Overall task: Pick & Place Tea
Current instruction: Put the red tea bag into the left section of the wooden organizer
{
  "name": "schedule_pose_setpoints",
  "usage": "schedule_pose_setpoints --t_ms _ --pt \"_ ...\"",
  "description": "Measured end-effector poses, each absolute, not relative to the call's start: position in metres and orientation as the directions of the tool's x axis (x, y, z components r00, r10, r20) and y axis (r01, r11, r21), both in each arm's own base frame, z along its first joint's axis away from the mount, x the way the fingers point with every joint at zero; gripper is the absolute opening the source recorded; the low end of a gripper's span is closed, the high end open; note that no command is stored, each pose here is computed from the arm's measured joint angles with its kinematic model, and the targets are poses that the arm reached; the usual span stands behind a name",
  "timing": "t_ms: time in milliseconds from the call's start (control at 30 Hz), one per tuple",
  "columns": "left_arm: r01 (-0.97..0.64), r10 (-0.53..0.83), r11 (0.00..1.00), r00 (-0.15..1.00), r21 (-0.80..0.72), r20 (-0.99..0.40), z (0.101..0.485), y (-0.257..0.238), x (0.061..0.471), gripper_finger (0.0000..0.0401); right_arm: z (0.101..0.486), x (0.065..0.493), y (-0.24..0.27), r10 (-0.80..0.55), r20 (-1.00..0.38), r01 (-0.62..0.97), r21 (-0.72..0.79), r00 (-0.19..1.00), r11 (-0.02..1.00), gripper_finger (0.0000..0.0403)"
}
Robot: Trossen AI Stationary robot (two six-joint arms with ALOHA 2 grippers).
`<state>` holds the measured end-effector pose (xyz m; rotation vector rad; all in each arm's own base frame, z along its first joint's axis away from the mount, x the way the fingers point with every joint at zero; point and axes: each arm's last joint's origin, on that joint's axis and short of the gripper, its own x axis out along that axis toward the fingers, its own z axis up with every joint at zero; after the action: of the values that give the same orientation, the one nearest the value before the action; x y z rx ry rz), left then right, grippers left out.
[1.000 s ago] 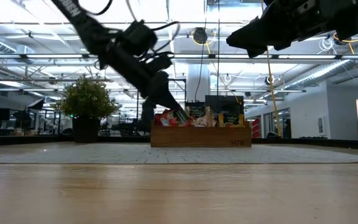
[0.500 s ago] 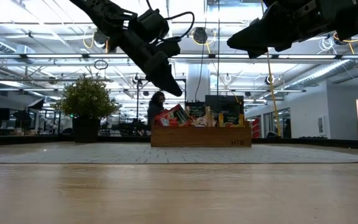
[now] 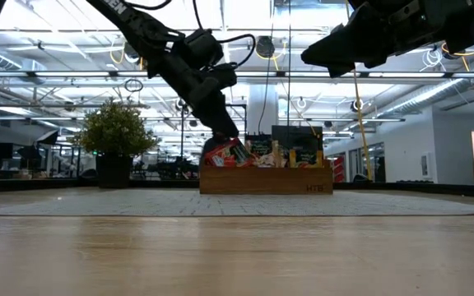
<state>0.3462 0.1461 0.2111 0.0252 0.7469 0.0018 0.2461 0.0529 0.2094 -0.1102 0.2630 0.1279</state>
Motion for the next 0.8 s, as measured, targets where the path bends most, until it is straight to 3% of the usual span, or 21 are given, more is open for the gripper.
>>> schedule_pose_setpoints --t_ms 633,800 --pt "0.006 -0.005 1.0 0.716 -0.001 -0.699 0.19 0.151 0.353 0.0133 0.209 0.246 0.053 0.112 -0.267 -0.141 -0.092 0.957 0.986 0.0043" --pt "0.012 -0.01 1.0 0.715 -0.003 -0.699 0.19 0.15 0.353 0.0094 0.209 0.246 0.053 0.112 -0.268 -0.141 -0.092 0.957 0.986 0.0043"
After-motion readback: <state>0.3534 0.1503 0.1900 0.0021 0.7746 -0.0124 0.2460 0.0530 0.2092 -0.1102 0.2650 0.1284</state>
